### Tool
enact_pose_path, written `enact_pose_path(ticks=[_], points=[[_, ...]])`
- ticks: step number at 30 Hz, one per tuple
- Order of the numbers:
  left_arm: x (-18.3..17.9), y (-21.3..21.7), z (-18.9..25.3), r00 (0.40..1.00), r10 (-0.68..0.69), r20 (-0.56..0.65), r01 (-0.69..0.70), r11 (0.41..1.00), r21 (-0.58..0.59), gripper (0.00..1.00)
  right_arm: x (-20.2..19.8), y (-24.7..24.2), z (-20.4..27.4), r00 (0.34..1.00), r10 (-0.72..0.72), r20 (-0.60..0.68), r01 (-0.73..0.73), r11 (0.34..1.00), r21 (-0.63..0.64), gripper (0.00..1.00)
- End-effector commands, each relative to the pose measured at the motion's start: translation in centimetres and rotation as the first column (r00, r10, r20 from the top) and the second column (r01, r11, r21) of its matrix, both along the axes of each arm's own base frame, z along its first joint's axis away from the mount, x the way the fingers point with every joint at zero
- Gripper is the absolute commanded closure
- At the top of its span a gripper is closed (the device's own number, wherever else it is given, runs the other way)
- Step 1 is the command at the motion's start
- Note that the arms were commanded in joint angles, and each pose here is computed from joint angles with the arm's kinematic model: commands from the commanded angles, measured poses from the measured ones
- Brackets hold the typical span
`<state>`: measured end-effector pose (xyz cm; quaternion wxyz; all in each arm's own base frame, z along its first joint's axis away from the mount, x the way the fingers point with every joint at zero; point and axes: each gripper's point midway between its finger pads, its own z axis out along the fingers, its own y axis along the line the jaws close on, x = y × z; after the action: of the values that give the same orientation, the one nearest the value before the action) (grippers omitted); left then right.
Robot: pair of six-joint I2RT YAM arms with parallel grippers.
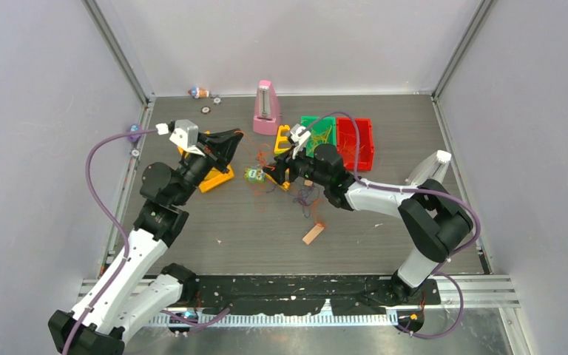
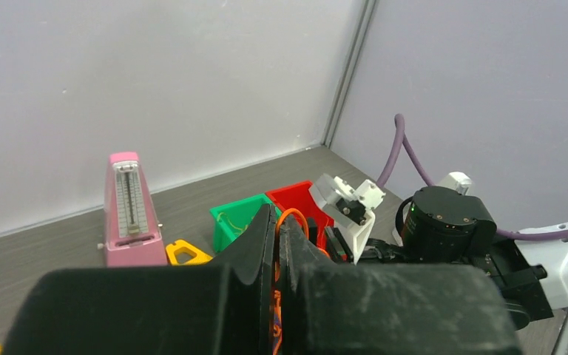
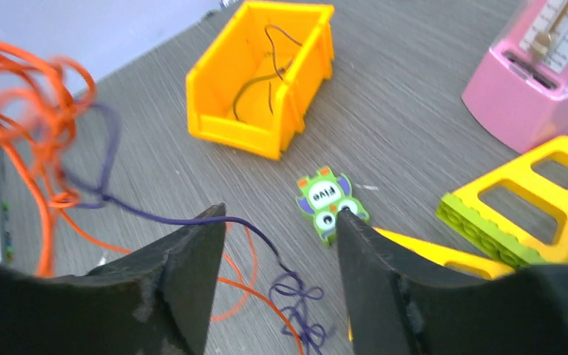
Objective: Untangle the cables
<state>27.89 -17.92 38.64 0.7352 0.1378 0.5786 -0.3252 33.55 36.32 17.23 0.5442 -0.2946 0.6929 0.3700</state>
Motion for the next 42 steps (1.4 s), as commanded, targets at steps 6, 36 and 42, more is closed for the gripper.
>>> enact_pose_path(ticks=[6,36,42], points=[[-0.1,0.8,1.5,0.998,0.031,-0.057,-0.03,0.999,0.011,1.0,-1.5,0.1,8.0,0.991,0.008,0.131,-0.035,0.979,0.203,0.94],[0.5,13.3,-8.0,0.799,0.601,0.003,-0.557,0.74,0.378,1.0,-7.7,-37.4,8.1,0.188,-0.951,-0.247,0.982,0.185,0.034,0.95],[0.2,9.8,-8.9,0.901,0.435,0.002,-0.407,0.841,0.357,1.0,-8.2,-34.5,13.6,0.408,-0.894,-0.185,0.913,0.402,0.073,0.95]])
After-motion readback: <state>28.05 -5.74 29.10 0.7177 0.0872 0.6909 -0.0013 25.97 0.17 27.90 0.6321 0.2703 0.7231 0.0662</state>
